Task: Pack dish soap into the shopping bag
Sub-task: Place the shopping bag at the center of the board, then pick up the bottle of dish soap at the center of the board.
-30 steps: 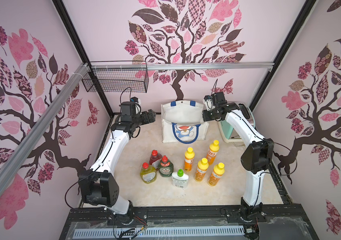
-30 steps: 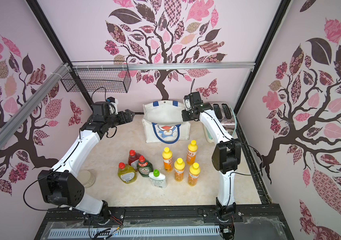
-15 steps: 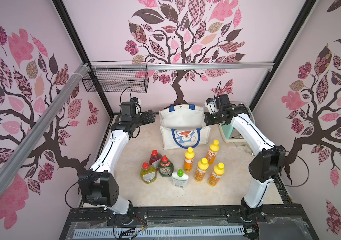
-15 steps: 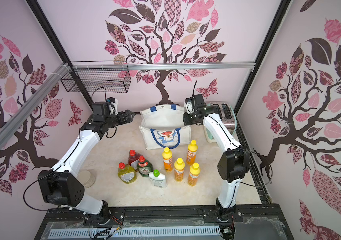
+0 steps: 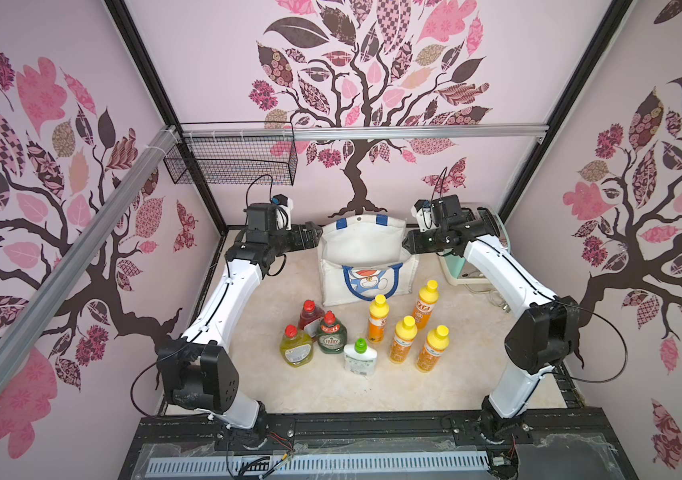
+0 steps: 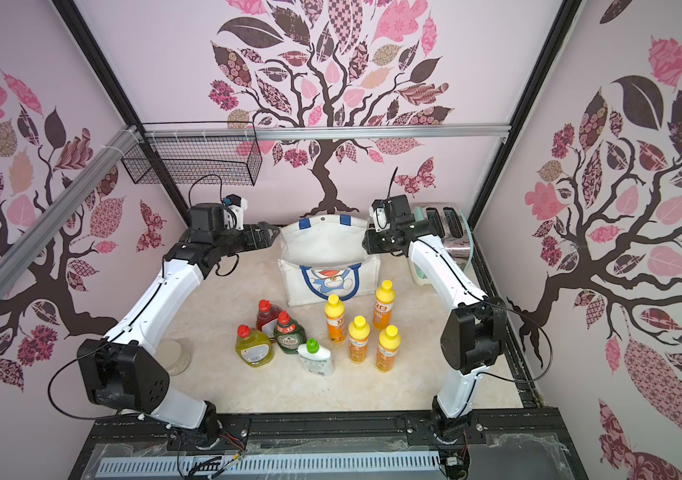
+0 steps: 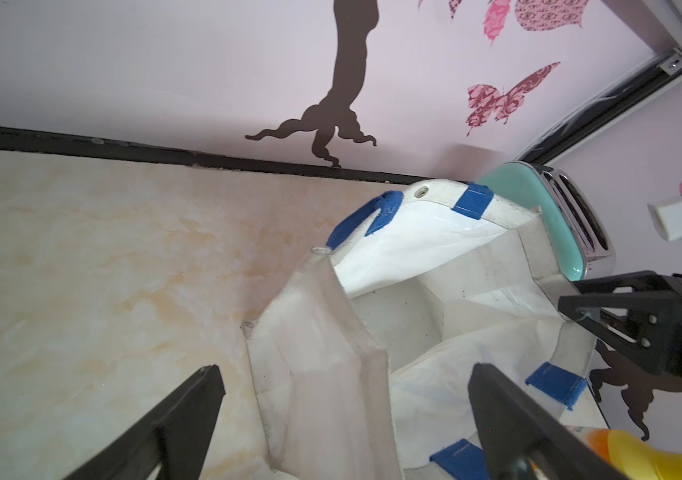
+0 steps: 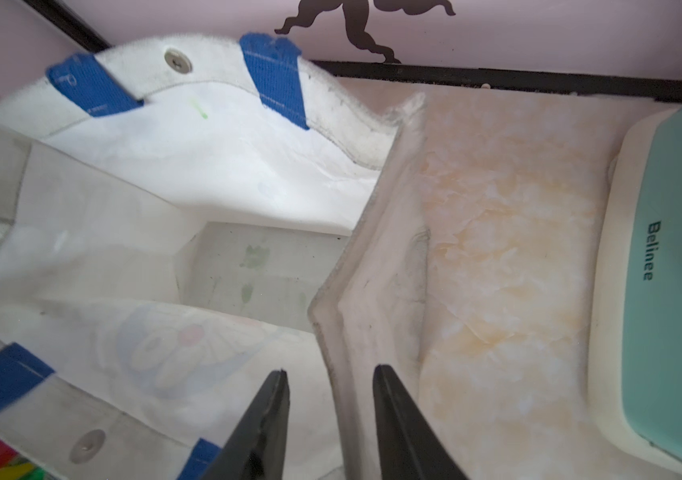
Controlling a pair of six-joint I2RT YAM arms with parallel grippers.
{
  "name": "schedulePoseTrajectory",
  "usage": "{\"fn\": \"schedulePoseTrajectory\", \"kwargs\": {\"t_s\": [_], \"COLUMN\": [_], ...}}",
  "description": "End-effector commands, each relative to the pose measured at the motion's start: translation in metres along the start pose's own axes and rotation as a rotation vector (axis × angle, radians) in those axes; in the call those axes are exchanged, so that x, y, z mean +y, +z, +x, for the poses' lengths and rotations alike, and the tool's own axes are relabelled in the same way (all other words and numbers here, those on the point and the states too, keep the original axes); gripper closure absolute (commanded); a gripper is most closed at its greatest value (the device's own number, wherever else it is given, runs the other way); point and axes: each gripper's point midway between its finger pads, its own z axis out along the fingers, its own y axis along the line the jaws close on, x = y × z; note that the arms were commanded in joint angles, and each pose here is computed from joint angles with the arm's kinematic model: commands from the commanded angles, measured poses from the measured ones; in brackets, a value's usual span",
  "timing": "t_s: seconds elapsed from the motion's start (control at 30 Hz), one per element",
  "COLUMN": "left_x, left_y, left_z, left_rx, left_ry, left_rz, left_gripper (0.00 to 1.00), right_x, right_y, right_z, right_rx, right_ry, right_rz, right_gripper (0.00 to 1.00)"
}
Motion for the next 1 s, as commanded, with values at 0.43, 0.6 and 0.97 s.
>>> {"fn": "schedulePoseTrajectory", "kwargs": {"t_s": [0.43,0.6,0.97], "left_x": [0.007,-0.002,-0.009], "left_y": [0.027,0.023,0.020], "left_z": [0.018,0.013,0.009], "left_rx": [0.132,0.111,0.073], "left_ry": [0.072,0.068,0.063], "left_rz": [-0.061,-0.022,-0.013], "left_gripper": [0.05,0.05,0.03], "right_x": [0.004,0.010,0.014], "right_y": [-0.106,-0.137,-0.137], "right_z": [0.013,0.045,0.088], "right_rx": [-0.150,-0.163,-0.196], "right_ry": [-0.044,-0.052,-0.101], "right_rz": [0.153,0.167,0.162], "right_gripper": [0.41,0.41,0.39]}}
